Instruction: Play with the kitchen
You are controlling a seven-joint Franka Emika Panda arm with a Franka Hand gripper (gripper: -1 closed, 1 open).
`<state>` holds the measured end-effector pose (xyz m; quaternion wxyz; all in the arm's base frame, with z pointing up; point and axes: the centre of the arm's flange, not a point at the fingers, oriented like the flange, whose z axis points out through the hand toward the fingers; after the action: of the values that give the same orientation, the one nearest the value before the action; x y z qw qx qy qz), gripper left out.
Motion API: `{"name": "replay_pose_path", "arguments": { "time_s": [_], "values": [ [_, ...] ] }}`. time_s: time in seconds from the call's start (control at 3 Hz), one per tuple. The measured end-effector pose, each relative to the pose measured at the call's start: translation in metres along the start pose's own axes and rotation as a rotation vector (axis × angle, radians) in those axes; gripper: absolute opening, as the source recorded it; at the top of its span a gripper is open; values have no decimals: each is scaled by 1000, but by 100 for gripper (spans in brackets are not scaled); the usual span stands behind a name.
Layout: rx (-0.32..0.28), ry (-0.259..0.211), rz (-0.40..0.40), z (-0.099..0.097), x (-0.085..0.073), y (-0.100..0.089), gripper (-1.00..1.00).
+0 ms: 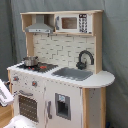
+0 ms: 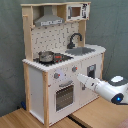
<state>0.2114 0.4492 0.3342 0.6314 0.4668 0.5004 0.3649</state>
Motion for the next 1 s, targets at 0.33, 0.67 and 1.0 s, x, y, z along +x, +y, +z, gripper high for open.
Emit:
{"name": "replay_pose_path", "arguments": {
  "time_s": [0.33,0.67,1.0],
  "values": [
    [18,-4,-70,27,-7,-5,100],
    [24,-3,-91,52,-14,3,100],
    [23,41,-90,67,-14,7,100]
  ]
}}
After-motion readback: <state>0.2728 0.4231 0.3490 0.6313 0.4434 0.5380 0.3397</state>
